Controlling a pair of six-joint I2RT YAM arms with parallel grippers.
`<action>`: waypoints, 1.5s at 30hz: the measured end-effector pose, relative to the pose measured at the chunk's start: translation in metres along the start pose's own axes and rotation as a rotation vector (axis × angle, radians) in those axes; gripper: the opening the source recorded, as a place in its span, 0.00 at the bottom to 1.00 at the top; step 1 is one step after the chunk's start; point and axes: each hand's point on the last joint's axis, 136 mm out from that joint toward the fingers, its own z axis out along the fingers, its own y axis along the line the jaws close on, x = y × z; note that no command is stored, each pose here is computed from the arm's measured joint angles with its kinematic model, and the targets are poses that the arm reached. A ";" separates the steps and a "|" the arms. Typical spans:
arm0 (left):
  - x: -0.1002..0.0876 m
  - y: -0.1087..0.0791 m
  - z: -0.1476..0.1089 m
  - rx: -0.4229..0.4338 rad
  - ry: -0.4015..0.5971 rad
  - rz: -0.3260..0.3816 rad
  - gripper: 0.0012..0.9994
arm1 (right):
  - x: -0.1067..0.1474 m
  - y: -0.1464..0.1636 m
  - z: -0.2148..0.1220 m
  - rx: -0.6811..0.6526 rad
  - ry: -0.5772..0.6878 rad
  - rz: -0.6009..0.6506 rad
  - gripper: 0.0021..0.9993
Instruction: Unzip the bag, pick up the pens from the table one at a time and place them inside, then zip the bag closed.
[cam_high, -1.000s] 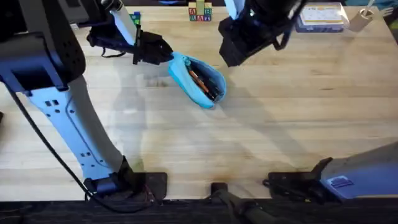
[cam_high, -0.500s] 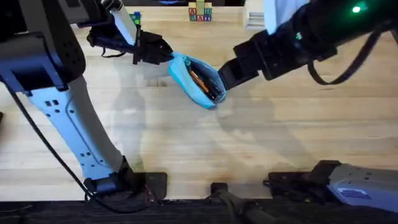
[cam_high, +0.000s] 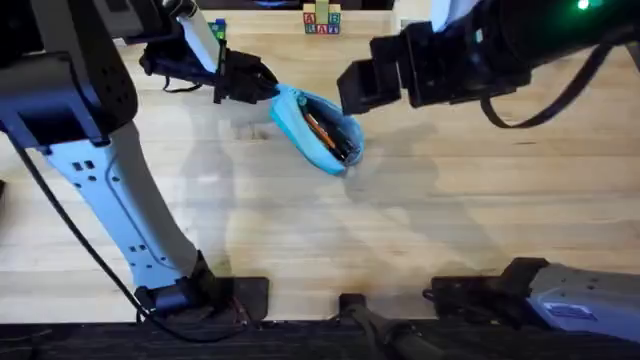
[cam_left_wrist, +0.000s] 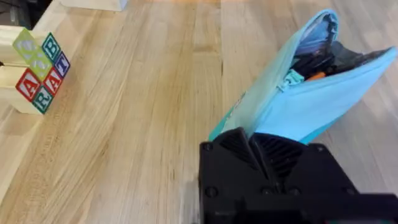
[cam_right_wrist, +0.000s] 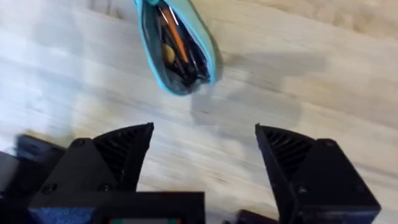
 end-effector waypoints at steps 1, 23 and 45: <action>0.000 0.000 0.000 0.000 0.000 0.000 0.04 | -0.001 0.001 0.000 -0.007 -0.002 0.025 1.00; -0.001 -0.002 0.000 0.005 -0.002 -0.014 0.04 | -0.029 0.074 0.026 -0.298 -0.093 0.501 1.00; -0.001 -0.002 0.000 0.005 -0.002 -0.016 0.04 | -0.037 0.105 0.116 -0.373 -0.065 0.635 1.00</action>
